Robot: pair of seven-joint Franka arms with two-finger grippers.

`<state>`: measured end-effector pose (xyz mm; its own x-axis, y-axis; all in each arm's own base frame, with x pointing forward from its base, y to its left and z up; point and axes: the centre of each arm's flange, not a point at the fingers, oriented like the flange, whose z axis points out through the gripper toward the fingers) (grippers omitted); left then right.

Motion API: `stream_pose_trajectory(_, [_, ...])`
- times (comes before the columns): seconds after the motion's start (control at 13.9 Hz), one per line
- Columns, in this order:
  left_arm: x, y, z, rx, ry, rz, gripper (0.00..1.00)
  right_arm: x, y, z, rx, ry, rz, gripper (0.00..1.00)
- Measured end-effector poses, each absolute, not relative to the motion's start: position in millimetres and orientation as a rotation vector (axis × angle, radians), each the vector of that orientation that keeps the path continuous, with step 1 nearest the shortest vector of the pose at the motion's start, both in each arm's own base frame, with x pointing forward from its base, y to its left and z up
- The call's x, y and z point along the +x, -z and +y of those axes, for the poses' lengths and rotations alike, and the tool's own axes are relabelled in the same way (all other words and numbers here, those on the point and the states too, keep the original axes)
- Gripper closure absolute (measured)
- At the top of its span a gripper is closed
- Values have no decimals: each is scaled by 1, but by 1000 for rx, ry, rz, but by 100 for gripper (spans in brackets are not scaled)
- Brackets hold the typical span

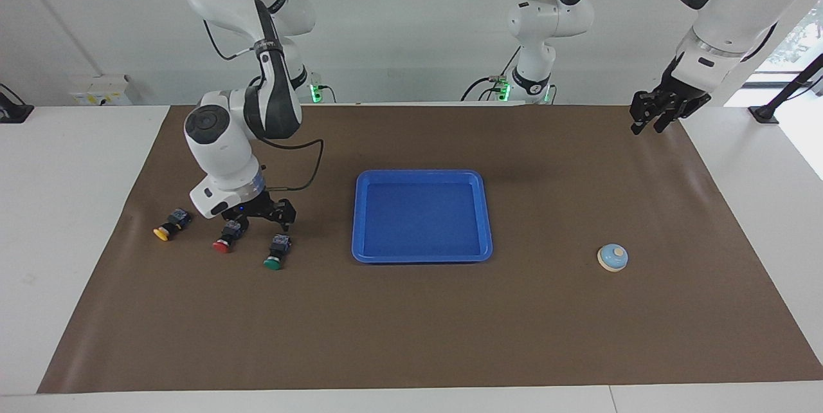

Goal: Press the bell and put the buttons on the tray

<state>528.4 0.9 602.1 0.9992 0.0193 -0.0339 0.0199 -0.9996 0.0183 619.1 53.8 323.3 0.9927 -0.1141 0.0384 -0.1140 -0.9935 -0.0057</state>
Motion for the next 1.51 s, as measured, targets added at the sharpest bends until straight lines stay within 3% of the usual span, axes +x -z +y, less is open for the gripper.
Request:
stream_pose_trajectory(0.14, [526,-601,-2,3122,80,22,1,622,-302,63,-3126,63,219,0])
stream_pose_trajectory(0.22, [525,-601,-4,3121,96,17,0,622,-295,70,-3124,60,228,0])
stream_pose_trajectory(0.5, [522,-602,-7,3117,141,9,0,623,-286,73,-3128,64,231,4])
stream_pose_trajectory(0.65, [522,-601,-9,3117,146,2,0,625,-288,70,-3131,73,234,20])
stream_pose_trajectory(0.72, [522,-601,-10,3116,147,0,0,626,-289,69,-3130,77,237,21])
stream_pose_trajectory(0.94, [522,-601,-11,3116,155,-3,0,626,-289,71,-3124,78,300,56])
stream_pose_trajectory(1.22, [520,-600,-12,3115,172,-28,0,630,-298,77,-3128,56,307,59])
stream_pose_trajectory(1.51, [520,-600,-13,3112,174,-76,0,646,-372,128,-3156,-44,216,59])
